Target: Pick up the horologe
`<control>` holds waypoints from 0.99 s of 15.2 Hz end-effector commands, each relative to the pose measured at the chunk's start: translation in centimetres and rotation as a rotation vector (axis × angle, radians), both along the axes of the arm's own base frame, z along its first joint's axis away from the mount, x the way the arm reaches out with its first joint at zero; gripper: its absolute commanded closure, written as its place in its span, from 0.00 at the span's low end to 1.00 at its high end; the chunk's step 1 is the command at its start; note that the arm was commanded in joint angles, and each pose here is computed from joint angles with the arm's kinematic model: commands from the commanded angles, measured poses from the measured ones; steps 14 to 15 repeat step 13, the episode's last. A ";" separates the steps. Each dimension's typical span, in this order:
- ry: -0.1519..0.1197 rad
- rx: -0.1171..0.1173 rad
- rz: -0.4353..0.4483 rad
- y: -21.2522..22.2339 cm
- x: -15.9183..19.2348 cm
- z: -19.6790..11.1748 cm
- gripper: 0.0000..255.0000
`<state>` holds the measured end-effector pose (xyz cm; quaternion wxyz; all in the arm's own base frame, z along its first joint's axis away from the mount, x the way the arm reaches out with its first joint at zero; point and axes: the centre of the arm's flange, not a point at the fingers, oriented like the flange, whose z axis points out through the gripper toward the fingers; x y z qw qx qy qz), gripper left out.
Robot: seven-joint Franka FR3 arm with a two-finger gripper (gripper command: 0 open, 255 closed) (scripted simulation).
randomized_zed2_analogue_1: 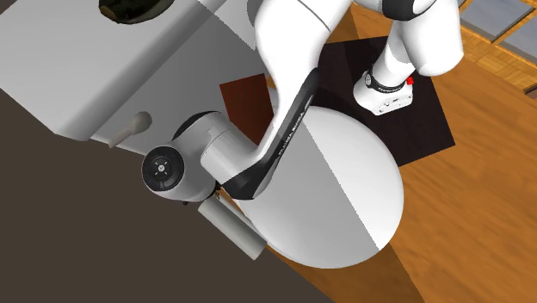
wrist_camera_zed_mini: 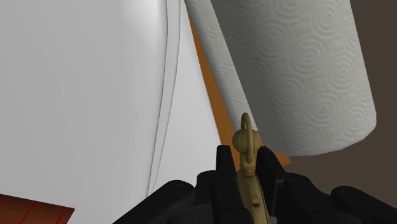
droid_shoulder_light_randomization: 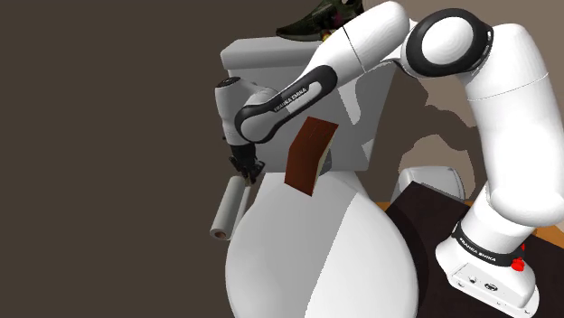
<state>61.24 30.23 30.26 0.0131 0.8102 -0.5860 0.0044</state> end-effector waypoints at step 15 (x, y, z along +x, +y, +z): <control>-0.003 0.007 0.007 0.6 -0.2 6.5 1.00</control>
